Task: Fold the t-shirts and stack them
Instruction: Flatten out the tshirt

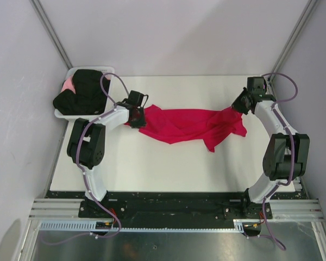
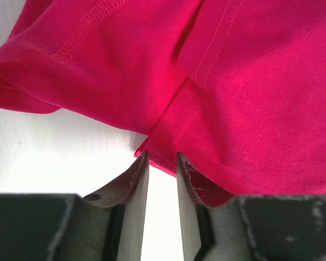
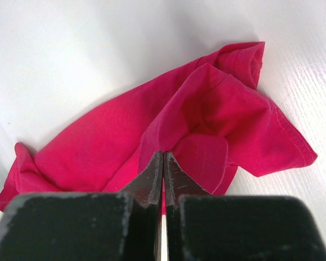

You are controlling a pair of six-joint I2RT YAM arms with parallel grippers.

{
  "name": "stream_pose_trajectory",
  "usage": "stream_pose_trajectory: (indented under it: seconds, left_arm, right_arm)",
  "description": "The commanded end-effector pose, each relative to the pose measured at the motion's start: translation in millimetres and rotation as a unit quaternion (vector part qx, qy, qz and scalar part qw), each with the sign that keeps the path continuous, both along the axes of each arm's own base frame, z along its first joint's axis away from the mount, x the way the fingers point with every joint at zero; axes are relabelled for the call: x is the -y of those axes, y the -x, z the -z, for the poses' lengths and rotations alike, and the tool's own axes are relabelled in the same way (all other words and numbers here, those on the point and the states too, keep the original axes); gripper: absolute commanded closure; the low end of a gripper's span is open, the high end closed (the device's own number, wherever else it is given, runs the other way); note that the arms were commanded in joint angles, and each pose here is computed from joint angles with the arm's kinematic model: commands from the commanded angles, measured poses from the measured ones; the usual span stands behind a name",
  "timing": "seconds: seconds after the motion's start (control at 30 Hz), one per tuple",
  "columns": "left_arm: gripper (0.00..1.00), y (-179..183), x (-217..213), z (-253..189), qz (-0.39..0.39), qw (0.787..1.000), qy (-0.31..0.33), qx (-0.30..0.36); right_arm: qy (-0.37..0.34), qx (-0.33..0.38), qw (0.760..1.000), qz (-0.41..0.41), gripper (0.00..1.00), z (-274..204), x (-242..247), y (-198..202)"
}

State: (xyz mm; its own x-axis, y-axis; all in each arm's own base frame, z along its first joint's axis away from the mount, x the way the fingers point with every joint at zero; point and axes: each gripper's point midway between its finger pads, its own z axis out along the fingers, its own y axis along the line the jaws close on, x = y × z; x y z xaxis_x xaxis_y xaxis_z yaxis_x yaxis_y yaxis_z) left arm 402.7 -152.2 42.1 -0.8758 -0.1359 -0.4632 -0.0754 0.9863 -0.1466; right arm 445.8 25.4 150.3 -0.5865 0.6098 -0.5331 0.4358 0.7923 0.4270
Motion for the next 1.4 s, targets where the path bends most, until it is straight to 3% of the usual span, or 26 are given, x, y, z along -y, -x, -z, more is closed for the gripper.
stream_pose_trajectory:
  seconds: [0.0, 0.33, 0.53, 0.73, 0.83, 0.93, 1.17, 1.37]
  left_arm:
    - [0.71, 4, -3, 9, -0.01, 1.0, -0.012, -0.004]
    - [0.99, 2, -8, 1, -0.017, 1.0, -0.023, 0.011]
    - [1.0, -11, -10, -63, -0.029, 0.996, -0.008, 0.088]
    - [1.0, 1, -23, -130, -0.05, 0.985, 0.006, 0.166]
    - [1.0, 14, -30, -141, -0.053, 0.982, 0.011, 0.18]
    - [1.0, 22, -25, -122, -0.046, 0.987, 0.019, 0.154]
    - [0.71, 17, -3, -56, -0.042, 0.995, 0.041, 0.075]
    - [0.59, 8, 9, -31, -0.046, 0.996, 0.051, 0.051]
  right_arm:
    - [0.004, 0.027, 1.0, -0.01, 1.0, -22, -3, 3]
    - [0.002, 0.05, 0.999, -0.014, 1.0, -42, -4, 7]
    - [-0.007, 0.101, 0.995, -0.003, 1.0, -89, 7, 15]
    - [-0.007, 0.165, 0.986, 0.01, 1.0, -154, 18, 37]
    - [-0.006, 0.173, 0.985, 0.012, 1.0, -168, 19, 54]
    - [-0.009, 0.161, 0.987, 0.006, 1.0, -159, 14, 66]
    - [-0.012, 0.109, 0.994, -0.01, 1.0, -100, -1, 80]
    - [-0.01, 0.082, 0.996, -0.017, 1.0, -64, -8, 91]
